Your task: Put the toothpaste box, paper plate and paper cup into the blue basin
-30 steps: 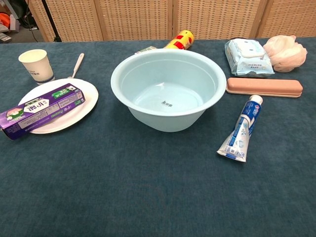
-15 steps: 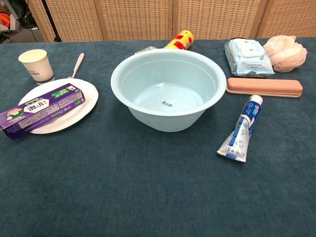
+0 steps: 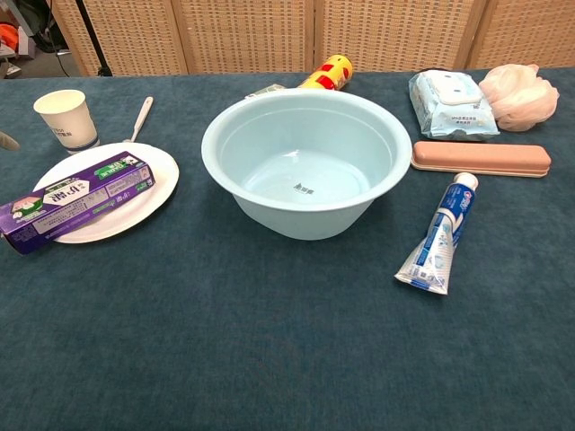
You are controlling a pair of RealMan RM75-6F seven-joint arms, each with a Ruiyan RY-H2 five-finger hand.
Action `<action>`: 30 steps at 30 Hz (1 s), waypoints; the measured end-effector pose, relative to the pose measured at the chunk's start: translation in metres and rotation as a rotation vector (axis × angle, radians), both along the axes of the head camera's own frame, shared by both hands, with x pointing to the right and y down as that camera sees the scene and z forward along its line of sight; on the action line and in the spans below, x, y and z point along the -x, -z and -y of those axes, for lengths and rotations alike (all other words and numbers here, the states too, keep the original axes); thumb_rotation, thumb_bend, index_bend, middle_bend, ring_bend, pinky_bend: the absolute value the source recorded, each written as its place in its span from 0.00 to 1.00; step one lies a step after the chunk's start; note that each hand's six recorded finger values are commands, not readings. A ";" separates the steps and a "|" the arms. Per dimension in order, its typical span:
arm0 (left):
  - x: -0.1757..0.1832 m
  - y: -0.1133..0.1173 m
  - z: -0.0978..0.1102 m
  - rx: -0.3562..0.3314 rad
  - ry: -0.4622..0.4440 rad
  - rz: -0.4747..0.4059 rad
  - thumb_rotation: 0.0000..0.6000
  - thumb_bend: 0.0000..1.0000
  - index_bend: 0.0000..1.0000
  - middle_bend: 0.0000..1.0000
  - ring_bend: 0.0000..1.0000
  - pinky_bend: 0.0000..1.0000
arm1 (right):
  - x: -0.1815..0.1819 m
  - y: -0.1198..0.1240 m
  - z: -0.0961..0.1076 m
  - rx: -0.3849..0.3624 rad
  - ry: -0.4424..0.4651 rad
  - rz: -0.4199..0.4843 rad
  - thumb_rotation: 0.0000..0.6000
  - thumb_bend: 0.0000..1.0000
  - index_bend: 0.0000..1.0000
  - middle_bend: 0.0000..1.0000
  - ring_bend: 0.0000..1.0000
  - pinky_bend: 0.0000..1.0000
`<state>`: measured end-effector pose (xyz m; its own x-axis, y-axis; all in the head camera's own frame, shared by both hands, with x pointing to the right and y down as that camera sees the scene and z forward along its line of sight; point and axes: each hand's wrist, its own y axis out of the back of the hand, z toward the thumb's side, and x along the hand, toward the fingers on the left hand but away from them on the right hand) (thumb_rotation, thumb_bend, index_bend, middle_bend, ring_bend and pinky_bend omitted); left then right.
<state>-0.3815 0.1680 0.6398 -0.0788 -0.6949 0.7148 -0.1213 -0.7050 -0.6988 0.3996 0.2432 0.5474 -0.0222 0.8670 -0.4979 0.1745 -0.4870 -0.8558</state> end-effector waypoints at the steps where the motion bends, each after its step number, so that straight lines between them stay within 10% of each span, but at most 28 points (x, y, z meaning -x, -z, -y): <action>1: -0.004 -0.001 0.000 0.003 0.005 -0.008 1.00 0.21 0.12 0.00 0.05 0.06 | 0.000 0.000 0.000 0.000 0.001 0.001 1.00 0.13 0.00 0.00 0.00 0.00; 30: -0.045 -0.046 0.005 0.040 0.180 0.028 1.00 0.21 0.15 0.00 0.06 0.06 | 0.005 0.000 -0.002 0.006 0.020 0.017 1.00 0.13 0.00 0.00 0.00 0.00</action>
